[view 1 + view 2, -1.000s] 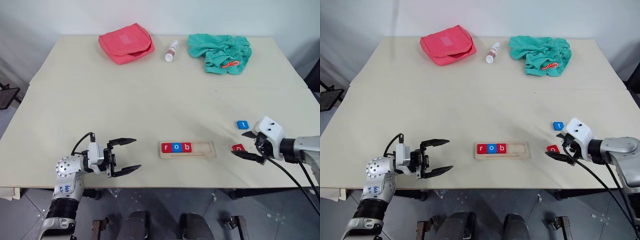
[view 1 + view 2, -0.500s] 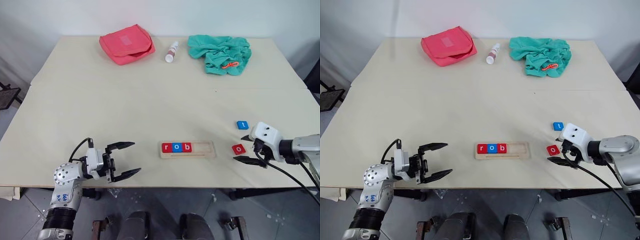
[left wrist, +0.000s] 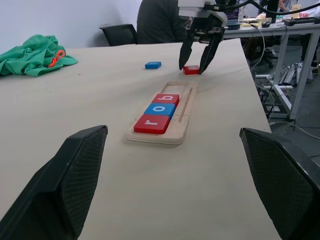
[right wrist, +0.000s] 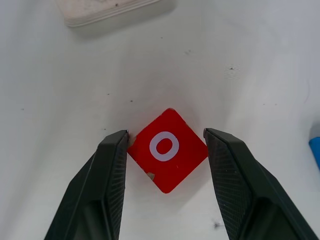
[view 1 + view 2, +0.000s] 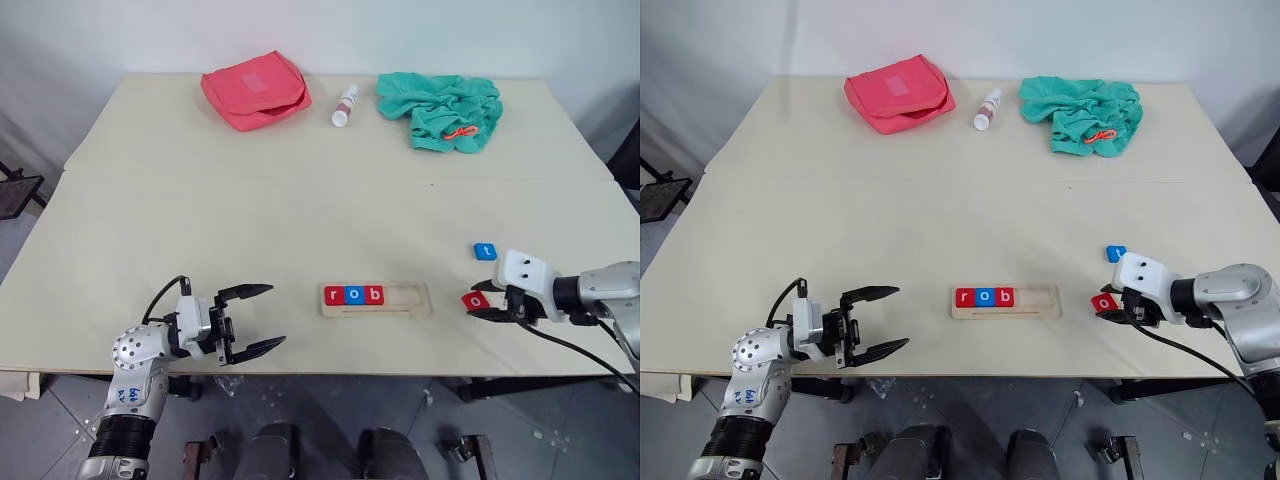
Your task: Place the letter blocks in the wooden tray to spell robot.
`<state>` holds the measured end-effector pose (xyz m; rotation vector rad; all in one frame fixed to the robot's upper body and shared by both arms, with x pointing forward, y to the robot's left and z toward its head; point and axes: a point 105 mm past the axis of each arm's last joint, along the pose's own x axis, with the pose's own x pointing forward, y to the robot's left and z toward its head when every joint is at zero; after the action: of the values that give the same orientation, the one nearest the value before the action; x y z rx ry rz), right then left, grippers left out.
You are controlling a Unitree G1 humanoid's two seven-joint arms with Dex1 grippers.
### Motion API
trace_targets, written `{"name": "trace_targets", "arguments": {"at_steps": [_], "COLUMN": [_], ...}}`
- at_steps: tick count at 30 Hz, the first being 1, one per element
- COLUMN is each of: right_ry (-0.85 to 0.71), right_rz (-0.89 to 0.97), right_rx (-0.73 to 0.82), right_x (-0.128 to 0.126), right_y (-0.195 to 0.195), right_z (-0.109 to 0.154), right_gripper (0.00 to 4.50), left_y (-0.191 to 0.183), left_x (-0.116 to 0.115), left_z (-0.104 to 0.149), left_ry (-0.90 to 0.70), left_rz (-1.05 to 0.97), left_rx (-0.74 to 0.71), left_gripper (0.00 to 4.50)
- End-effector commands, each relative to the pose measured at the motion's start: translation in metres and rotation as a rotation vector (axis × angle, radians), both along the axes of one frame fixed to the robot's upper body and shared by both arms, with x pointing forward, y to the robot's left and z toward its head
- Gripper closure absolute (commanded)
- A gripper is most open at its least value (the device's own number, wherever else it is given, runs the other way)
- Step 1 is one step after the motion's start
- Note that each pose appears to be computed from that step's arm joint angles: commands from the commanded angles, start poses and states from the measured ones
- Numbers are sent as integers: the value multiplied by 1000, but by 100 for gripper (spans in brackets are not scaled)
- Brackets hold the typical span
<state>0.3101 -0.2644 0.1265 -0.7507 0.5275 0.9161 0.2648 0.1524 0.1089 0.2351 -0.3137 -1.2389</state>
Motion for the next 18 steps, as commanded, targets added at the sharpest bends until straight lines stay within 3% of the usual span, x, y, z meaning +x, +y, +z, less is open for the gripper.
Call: {"name": "trace_targets", "arguments": {"at_steps": [1, 5, 10, 16, 18], "right_ry": [-22, 9, 42, -1, -17], "right_rz": [-74, -160, -219, -265, -236], "right_rx": [42, 200, 245, 256, 231], "right_x": [8, 11, 2, -3, -3], "right_y": [-4, 8, 14, 17, 16], "right_z": [7, 15, 7, 2, 6], "right_gripper": [250, 250, 250, 42, 16], "left_y": [-2, -3, -4, -4, -3], "left_x": [-1, -1, -1, 2, 2], "left_z": [7, 7, 6, 7, 7], "left_ry": [-36, -36, -36, -39, -38], "left_rz": [-5, -6, -11, -19, -22], "left_rx": [-6, -6, -6, -4, -1], "left_gripper": [0, 0, 0, 0, 0]}}
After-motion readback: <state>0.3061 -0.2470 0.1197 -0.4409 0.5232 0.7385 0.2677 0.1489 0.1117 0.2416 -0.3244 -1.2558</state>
